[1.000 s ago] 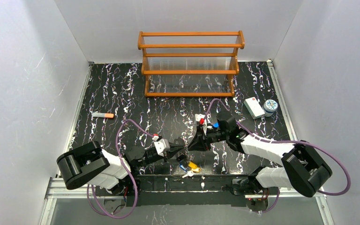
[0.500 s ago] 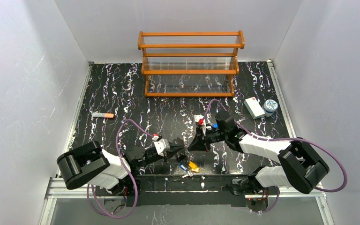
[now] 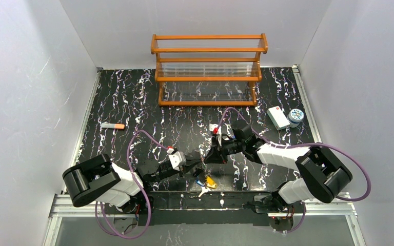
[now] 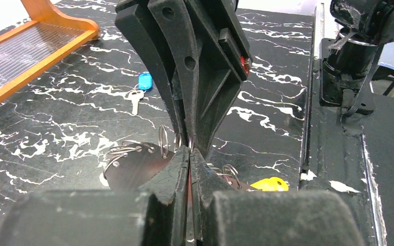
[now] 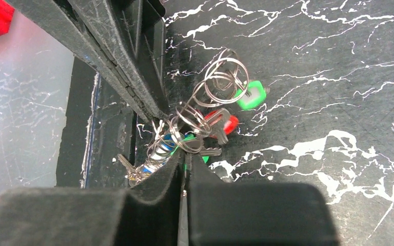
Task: Put the keys on the keyring
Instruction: Adjust the key on the keyring.
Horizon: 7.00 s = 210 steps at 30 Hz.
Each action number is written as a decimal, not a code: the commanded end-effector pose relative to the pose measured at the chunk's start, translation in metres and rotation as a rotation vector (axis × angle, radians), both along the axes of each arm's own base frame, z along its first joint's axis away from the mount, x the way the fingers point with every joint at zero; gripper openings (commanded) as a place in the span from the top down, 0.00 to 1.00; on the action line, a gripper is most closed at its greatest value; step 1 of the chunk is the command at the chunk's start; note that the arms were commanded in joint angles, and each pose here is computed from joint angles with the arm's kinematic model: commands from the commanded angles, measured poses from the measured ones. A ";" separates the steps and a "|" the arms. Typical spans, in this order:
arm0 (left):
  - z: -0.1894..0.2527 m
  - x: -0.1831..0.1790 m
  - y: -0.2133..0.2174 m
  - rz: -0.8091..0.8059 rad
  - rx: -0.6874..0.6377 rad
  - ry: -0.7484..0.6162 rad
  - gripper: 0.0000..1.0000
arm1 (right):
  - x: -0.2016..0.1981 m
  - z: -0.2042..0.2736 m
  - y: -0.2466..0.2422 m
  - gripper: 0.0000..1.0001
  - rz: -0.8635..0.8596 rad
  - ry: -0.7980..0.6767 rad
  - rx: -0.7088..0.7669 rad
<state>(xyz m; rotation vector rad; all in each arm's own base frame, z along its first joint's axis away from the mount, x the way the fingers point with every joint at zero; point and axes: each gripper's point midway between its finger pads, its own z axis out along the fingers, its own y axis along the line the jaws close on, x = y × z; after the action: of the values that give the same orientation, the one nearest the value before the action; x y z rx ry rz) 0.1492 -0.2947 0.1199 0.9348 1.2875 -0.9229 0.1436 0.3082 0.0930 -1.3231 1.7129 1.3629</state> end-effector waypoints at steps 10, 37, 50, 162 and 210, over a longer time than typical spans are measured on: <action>0.019 0.002 -0.007 -0.015 -0.056 -0.041 1.00 | -0.010 0.029 -0.012 0.74 -0.001 -0.177 0.109; 0.023 0.000 -0.006 -0.016 -0.070 -0.041 1.00 | 0.009 0.043 0.009 0.67 0.037 -0.260 0.165; 0.023 0.003 -0.004 0.003 -0.071 -0.044 1.00 | 0.000 0.041 0.009 0.99 0.097 -0.243 0.163; -0.021 0.031 0.004 0.155 0.064 0.017 1.00 | 0.016 0.031 -0.003 0.60 -0.031 -0.369 -0.146; 0.080 0.018 0.012 0.124 -0.281 -0.128 1.00 | 0.015 0.021 0.011 0.99 -0.001 -0.180 -0.002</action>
<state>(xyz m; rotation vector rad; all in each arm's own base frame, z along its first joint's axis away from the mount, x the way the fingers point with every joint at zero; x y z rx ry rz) 0.1649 -0.2907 0.1191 0.8501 1.3398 -0.8643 0.1553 0.3105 0.0993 -1.3901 1.6612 1.1670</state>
